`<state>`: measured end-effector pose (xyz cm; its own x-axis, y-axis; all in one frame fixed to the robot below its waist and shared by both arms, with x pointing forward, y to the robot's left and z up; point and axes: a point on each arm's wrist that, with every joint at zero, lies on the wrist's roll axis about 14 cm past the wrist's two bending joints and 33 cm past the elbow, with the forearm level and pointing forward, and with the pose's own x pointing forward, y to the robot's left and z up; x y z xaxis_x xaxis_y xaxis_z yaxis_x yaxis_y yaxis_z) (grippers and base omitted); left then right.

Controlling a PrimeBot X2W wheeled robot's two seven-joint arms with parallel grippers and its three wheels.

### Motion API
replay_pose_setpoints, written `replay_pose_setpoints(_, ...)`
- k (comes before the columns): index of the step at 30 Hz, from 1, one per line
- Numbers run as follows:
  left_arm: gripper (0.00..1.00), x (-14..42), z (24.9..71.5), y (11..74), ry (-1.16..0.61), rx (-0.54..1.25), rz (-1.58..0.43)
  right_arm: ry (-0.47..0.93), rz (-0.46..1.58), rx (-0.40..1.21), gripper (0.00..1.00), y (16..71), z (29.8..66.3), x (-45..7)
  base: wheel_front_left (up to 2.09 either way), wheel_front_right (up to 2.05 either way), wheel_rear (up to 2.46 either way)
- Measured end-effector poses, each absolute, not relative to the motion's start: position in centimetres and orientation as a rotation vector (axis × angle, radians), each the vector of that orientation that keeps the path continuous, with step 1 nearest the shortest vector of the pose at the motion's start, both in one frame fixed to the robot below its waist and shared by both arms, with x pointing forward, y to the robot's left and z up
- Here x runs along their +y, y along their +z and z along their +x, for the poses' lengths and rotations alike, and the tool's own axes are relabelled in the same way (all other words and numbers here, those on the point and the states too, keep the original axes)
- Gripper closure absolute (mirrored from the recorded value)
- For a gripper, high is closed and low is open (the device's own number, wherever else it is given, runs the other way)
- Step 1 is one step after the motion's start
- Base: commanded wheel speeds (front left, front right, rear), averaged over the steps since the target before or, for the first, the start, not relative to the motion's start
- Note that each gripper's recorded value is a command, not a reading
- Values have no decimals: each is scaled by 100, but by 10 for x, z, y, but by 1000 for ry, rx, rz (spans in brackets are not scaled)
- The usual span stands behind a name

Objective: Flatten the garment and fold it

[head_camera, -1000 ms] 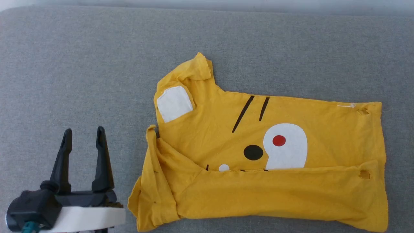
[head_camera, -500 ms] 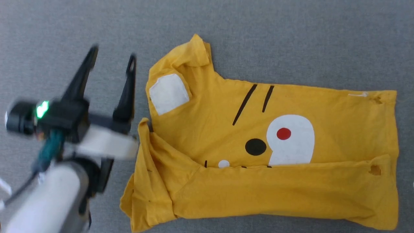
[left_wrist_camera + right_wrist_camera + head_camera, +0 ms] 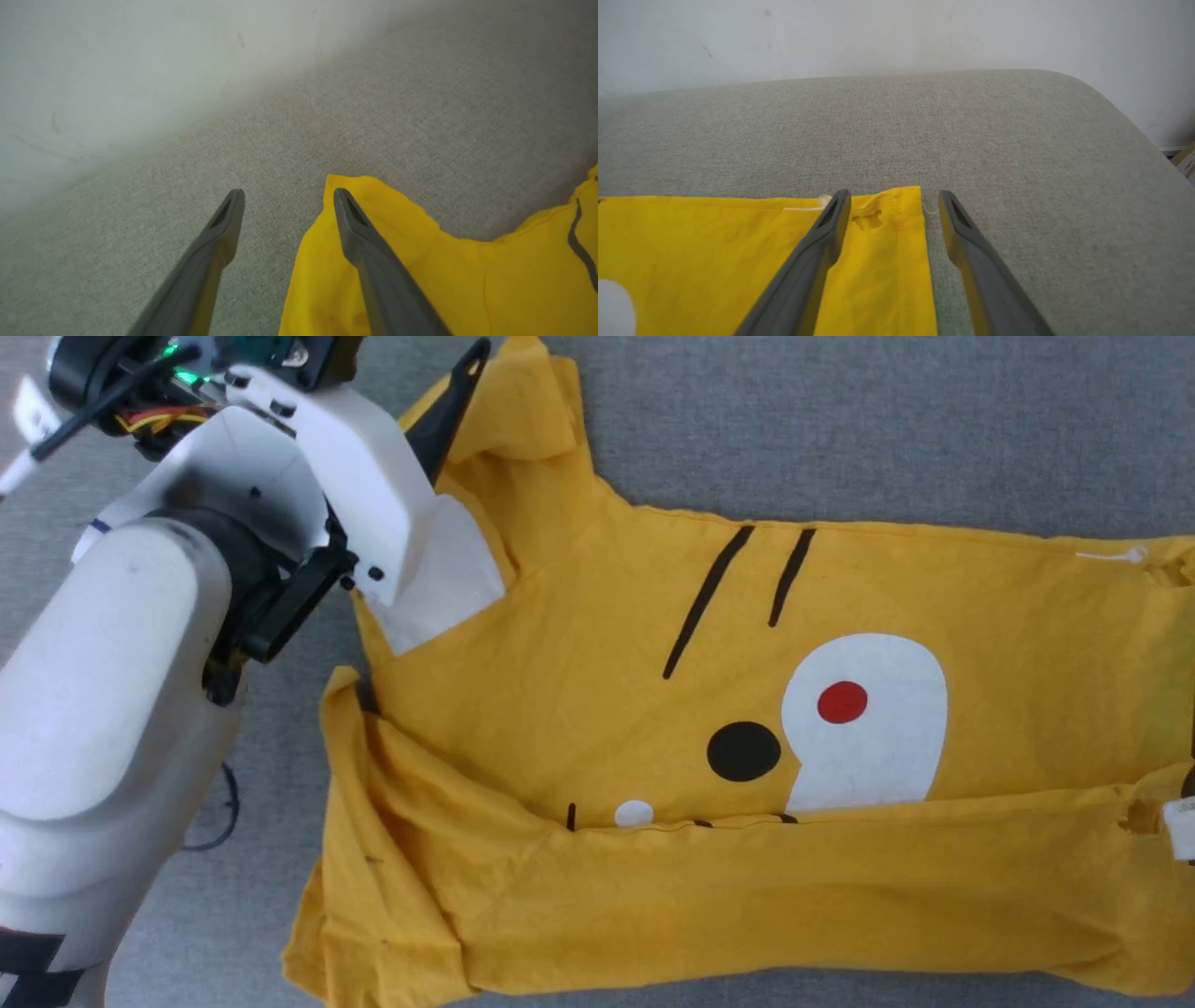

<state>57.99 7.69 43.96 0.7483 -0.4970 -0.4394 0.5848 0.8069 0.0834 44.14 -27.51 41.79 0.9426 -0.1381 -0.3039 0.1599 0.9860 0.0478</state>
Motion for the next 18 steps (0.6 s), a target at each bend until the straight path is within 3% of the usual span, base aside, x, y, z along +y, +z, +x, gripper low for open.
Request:
replay_pose_setpoints(16,0,53,576,382,-696,654,180,-226,57,401,0,389,422,-297,0,0,0)
replay_pose_setpoints(17,24,54,576,381,-697,662,185,-227,57,403,0,388,422,-297,0,0,0)
replay_pose_setpoints(18,70,54,575,380,-698,670,187,-227,57,403,0,388,422,-297,0,0,0)
